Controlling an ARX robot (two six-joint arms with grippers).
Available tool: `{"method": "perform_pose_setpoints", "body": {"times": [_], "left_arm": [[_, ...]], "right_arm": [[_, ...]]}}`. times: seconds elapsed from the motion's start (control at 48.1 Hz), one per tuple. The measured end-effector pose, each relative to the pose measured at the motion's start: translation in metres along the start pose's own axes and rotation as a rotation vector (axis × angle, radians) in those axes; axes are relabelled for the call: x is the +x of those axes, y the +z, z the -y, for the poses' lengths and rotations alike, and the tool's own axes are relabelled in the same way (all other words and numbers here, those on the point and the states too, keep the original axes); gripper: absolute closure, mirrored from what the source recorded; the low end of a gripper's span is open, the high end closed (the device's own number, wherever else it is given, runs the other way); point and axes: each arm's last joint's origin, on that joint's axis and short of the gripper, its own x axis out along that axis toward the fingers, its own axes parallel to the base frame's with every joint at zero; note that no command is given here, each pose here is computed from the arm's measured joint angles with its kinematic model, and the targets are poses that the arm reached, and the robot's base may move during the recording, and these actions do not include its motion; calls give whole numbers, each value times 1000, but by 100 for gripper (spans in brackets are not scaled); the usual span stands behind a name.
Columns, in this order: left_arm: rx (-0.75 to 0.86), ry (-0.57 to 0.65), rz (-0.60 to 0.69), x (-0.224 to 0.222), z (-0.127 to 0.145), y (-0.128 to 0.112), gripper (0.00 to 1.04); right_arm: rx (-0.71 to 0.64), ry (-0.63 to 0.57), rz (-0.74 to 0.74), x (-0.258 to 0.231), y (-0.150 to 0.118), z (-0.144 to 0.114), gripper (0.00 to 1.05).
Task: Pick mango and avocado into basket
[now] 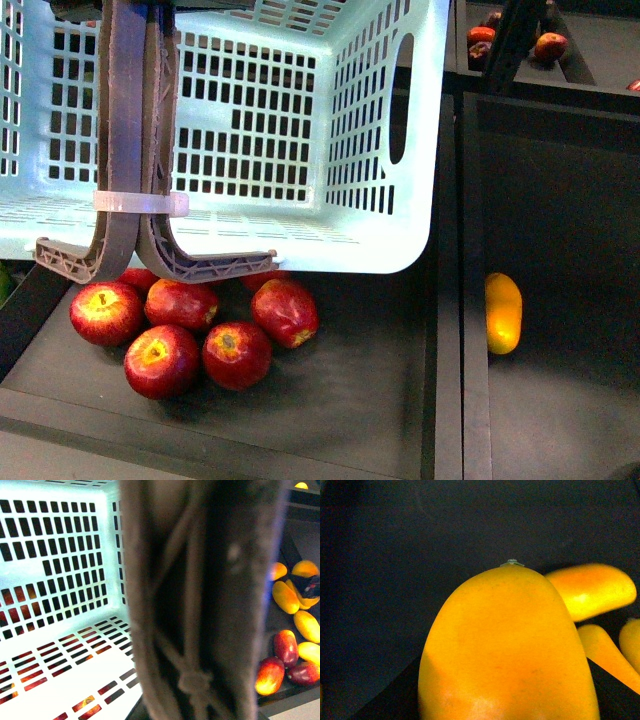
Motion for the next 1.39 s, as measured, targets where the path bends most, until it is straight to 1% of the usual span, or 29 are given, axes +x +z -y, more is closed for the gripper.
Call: {"method": "perform_pose_setpoints", "body": {"times": [0.062, 0.146, 0.229, 0.312, 0.354, 0.437, 0.458, 0.541, 0.624, 0.708, 0.957, 1.04, 1.186, 1.394], "left_arm": [[0, 0, 0, 0, 0, 0, 100], [0, 0, 0, 0, 0, 0, 100], [0, 1, 0, 0, 0, 0, 100], [0, 2, 0, 0, 0, 0, 100], [0, 2, 0, 0, 0, 0, 100], [0, 1, 0, 0, 0, 0, 100], [0, 1, 0, 0, 0, 0, 100], [0, 0, 0, 0, 0, 0, 100], [0, 0, 0, 0, 0, 0, 100], [0, 1, 0, 0, 0, 0, 100], [-1, 1, 0, 0, 0, 0, 100], [0, 1, 0, 0, 0, 0, 100], [-1, 1, 0, 0, 0, 0, 100], [0, 2, 0, 0, 0, 0, 100]], "right_arm": [[21, 41, 34, -18, 17, -11, 39], [37, 83, 61, -36, 32, -24, 39], [51, 143, 101, -62, 54, -46, 39], [66, 218, 143, -91, 79, -73, 39], [71, 268, 166, -108, 93, -92, 39], [67, 339, 200, -134, 113, -124, 39], [65, 367, 208, -142, 118, -136, 39], [50, 425, 217, -159, 124, -165, 39], [4, 485, 207, -173, 122, -203, 39], [-45, 529, 175, -178, 111, -238, 39], [-149, 618, 79, -181, 76, -310, 39], [-171, 637, 62, -181, 69, -327, 39], [-198, 652, 59, -177, 66, -353, 39], [-231, 644, 40, -163, 60, -380, 39]]}}
